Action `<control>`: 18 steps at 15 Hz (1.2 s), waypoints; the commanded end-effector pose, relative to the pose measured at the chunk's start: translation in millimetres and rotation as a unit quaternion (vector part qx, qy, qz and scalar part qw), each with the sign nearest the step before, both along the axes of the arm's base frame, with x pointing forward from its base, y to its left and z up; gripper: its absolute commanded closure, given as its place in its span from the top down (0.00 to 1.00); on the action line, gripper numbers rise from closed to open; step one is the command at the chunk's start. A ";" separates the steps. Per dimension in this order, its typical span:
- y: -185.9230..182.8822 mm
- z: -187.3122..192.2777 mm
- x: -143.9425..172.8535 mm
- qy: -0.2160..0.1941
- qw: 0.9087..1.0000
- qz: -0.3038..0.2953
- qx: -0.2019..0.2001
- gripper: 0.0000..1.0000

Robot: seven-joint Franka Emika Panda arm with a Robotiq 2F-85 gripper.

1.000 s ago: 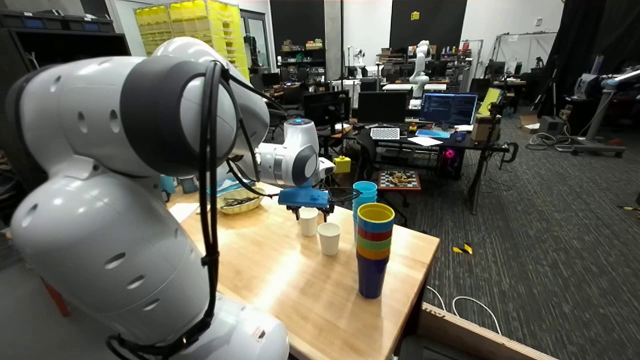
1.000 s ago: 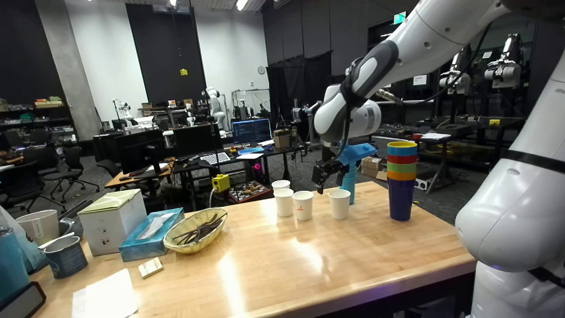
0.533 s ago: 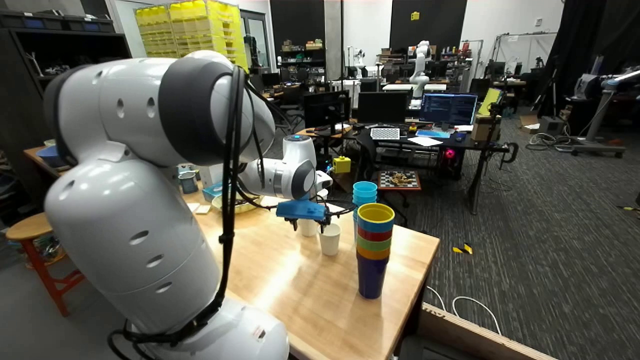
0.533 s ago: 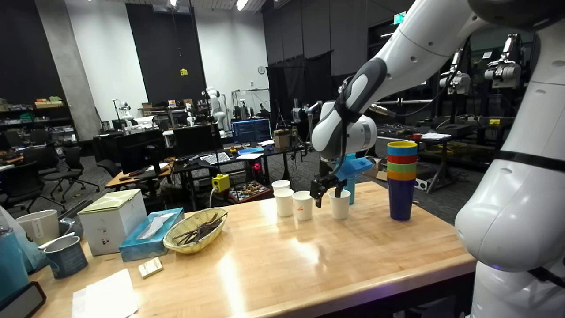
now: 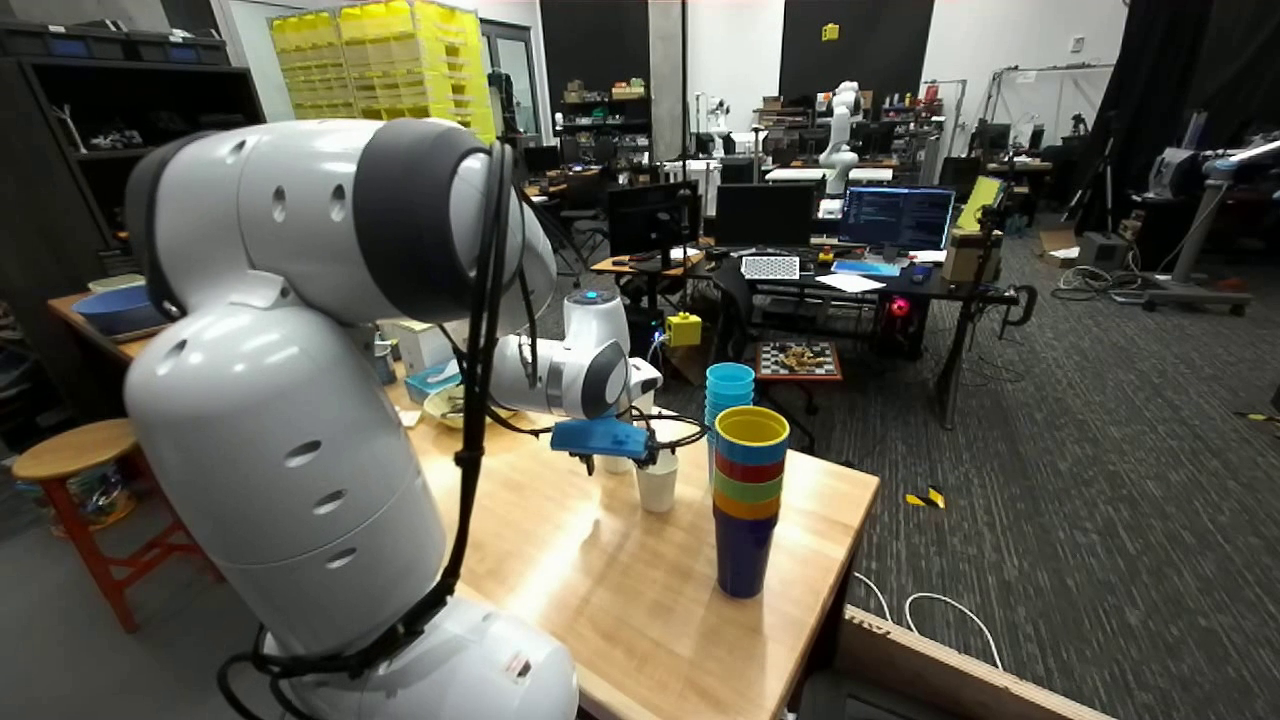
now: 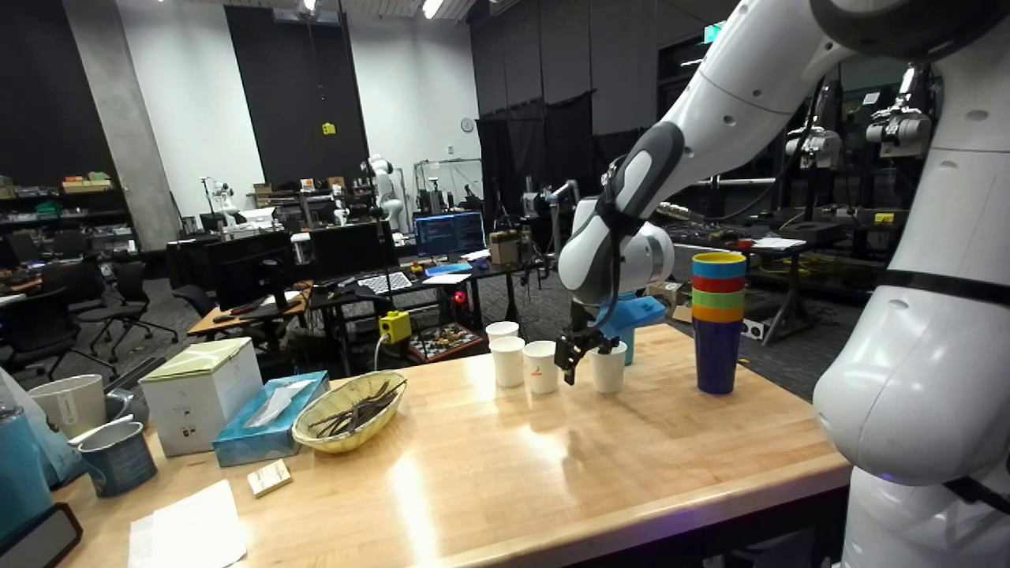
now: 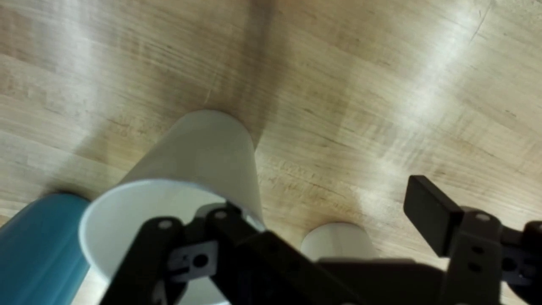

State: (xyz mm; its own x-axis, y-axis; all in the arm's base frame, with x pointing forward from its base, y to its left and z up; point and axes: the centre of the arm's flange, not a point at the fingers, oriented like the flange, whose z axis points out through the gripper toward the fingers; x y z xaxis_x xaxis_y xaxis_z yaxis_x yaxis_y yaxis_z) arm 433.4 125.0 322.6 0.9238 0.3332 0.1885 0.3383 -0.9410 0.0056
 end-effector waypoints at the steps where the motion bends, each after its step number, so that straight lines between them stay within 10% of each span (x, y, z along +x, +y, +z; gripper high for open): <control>1: -0.7 13.8 4.8 -0.015 1.000 -0.009 0.008 0.61; 9: -1.3 21.0 12.4 -0.020 1.000 -0.007 0.008 0.01; 18: 2.4 34.4 3.8 -0.033 0.999 -0.004 0.001 0.01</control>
